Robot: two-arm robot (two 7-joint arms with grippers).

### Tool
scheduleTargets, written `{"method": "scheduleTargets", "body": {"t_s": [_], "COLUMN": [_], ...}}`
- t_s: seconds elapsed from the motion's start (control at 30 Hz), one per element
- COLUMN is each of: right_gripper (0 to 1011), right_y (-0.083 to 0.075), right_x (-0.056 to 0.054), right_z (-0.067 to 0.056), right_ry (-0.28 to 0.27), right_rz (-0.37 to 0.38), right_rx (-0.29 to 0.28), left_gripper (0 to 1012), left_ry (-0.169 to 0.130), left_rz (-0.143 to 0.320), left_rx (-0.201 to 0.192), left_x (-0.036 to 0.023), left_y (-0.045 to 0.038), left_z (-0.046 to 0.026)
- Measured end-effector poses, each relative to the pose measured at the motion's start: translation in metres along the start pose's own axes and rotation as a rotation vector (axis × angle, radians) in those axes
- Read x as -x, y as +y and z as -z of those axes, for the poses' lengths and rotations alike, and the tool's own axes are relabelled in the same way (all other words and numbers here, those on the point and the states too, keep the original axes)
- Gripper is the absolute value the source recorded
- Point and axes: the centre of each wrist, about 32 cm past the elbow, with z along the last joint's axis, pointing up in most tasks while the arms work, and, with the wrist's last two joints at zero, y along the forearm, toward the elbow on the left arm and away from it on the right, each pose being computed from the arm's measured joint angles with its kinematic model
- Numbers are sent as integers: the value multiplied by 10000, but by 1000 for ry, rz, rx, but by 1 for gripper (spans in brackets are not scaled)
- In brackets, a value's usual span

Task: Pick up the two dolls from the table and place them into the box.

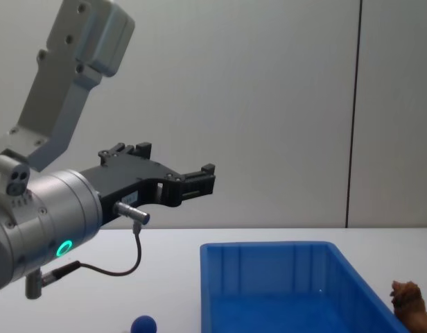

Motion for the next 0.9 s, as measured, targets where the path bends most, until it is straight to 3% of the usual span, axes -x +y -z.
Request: {"method": "scheduleTargets", "body": {"t_s": [0.23, 0.47, 0.9], "right_gripper": [383, 383, 383], "right_y": [15, 64, 224], "right_x": [54, 145, 390], "right_z": [-210, -365, -543], "right_ry": [-8, -12, -21], "right_rz": [-67, -150, -341], "right_rx": [-88, -141, -172], "left_gripper": [1001, 1002, 1002], "left_ry": [0, 0, 0], "left_rz": [0, 0, 0], "left_rx": [0, 0, 0], "left_x": [0, 0, 0], "left_y": [0, 0, 0], "left_z": [0, 0, 0]}}
